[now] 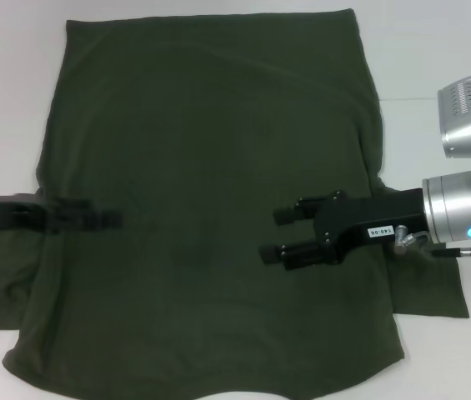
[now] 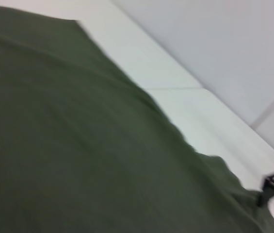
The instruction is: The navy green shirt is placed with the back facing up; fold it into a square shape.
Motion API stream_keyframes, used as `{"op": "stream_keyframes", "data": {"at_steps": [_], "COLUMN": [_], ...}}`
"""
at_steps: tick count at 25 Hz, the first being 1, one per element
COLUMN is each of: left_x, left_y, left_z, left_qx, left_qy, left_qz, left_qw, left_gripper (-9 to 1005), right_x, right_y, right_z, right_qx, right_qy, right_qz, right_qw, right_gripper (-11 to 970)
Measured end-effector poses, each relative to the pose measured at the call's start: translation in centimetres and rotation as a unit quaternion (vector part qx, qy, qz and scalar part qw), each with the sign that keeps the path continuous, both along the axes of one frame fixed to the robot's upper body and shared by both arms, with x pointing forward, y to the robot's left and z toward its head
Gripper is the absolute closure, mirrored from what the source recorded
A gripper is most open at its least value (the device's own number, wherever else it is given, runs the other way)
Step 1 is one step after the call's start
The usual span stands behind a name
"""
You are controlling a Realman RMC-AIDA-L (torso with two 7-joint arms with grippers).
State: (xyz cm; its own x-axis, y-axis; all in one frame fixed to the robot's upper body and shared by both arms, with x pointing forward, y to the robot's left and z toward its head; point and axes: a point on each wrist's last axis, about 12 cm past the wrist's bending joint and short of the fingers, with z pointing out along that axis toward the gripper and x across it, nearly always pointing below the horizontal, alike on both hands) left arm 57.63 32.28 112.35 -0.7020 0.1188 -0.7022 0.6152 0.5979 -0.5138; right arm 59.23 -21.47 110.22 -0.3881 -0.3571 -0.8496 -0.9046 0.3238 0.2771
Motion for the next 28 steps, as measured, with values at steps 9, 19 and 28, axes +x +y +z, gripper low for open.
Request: {"op": "stream_keyframes", "data": {"at_steps": [9,19,28], "left_x": [-1.6,-2.9,-3.3], "left_y": [5.6,8.5,9.7], "left_z": [1.2,1.0,-0.2], "left_qx": [0.021,0.047,0.068], "left_qy": [0.089,0.133,0.152], "left_qz": [0.122,0.192,0.241], "left_qw": [0.988,0.971,0.956], "left_gripper": [49,49,49], "right_x": [0.0,0.0,0.0], "right_y": [0.0,0.1,0.2], "right_z": [0.0,0.1,0.1], "right_qx": [-0.001,-0.002,-0.006], "right_qy": [-0.003,-0.005,-0.006], "right_qz": [0.002,0.007,0.013], "right_qw": [1.0,1.0,1.0], "right_gripper": [128,128,128]}}
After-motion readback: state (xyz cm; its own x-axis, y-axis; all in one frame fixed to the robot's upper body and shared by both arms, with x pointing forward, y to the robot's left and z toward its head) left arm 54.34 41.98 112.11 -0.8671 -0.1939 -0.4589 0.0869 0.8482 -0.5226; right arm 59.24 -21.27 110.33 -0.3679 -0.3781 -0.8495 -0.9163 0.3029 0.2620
